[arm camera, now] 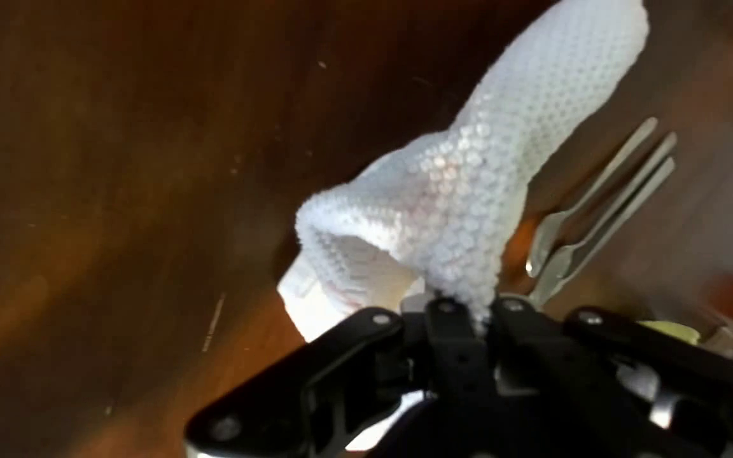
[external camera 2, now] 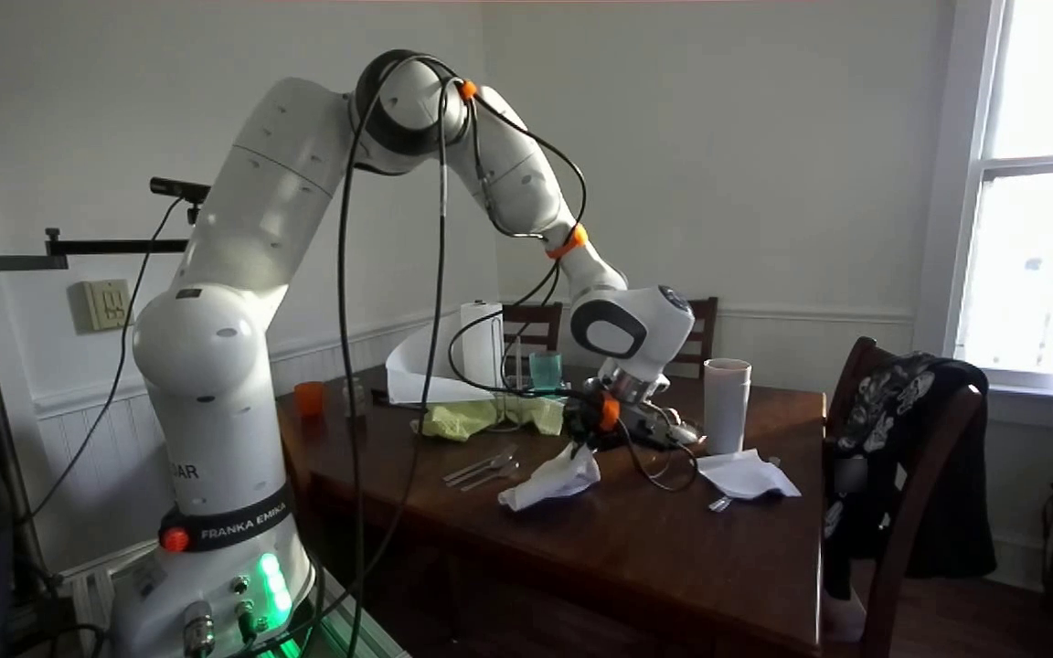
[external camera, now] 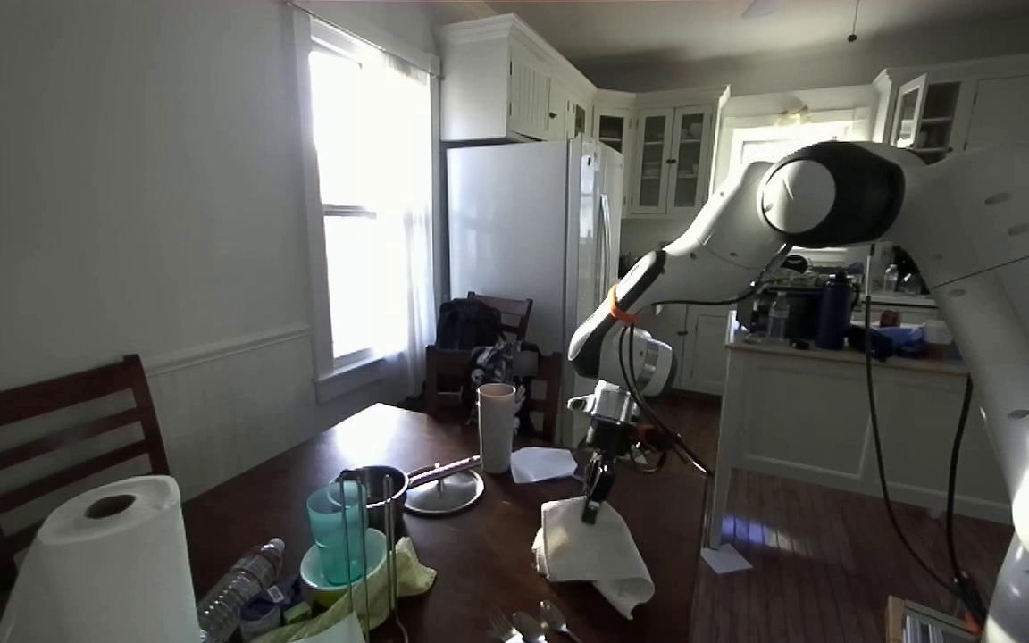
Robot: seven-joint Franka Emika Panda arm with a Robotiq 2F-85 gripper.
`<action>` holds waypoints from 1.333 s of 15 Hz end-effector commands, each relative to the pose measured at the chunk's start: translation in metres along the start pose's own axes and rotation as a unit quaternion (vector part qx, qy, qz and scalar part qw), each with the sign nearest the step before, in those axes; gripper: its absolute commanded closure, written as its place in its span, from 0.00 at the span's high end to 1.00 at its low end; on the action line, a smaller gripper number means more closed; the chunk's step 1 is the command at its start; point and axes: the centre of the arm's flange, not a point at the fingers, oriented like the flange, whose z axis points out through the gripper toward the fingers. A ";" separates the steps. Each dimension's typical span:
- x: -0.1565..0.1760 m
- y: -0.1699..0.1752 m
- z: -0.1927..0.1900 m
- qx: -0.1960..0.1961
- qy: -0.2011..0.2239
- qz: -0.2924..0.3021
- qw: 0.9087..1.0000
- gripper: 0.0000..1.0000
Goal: Fold the white cloth, then put it in the pot
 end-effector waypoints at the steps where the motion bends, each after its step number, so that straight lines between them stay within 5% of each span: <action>1: -0.004 0.017 -0.003 -0.042 -0.017 -0.009 0.999 0.01; 5: -0.011 0.018 0.007 -0.068 -0.088 -0.029 0.993 0.01; 8: -0.013 0.027 0.017 -0.126 -0.132 -0.035 0.983 0.01; 14: -0.009 0.042 0.033 -0.238 -0.152 0.032 0.959 0.01; 20: -0.003 0.069 0.015 -0.344 -0.114 0.153 0.919 0.01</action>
